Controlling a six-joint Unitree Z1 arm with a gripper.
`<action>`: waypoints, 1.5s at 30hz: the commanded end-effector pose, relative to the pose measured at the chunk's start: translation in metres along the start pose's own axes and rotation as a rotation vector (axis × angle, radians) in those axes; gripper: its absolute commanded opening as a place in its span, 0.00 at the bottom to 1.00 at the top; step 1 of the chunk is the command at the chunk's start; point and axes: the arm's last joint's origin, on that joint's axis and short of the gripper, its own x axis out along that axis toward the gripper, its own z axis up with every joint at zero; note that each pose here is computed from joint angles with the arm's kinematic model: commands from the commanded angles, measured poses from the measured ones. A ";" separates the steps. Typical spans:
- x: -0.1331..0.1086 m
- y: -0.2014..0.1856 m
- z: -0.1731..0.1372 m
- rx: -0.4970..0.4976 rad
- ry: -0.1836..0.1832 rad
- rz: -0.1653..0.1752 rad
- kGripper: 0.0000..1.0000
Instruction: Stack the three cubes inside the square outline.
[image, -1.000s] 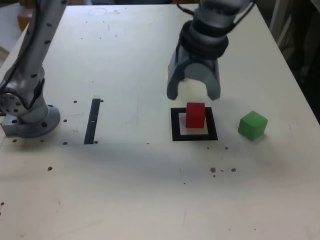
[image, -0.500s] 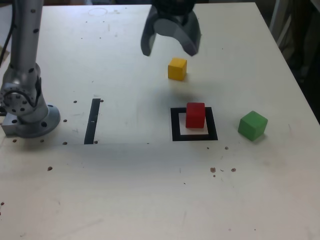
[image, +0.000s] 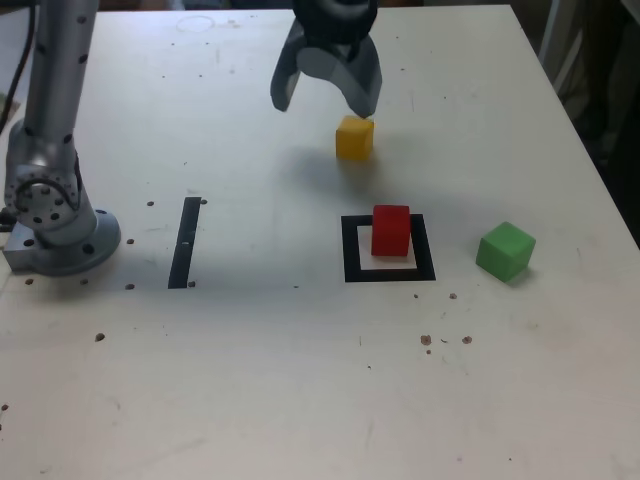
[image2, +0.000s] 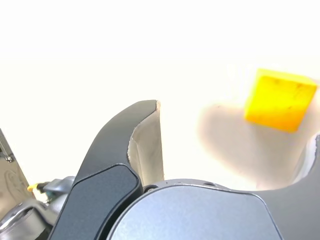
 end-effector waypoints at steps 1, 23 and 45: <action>0.003 0.002 0.007 0.015 -0.014 -0.001 1.00; 0.031 0.017 0.052 0.086 -0.027 -0.035 0.65; 0.041 0.024 0.052 0.103 -0.082 -0.108 0.19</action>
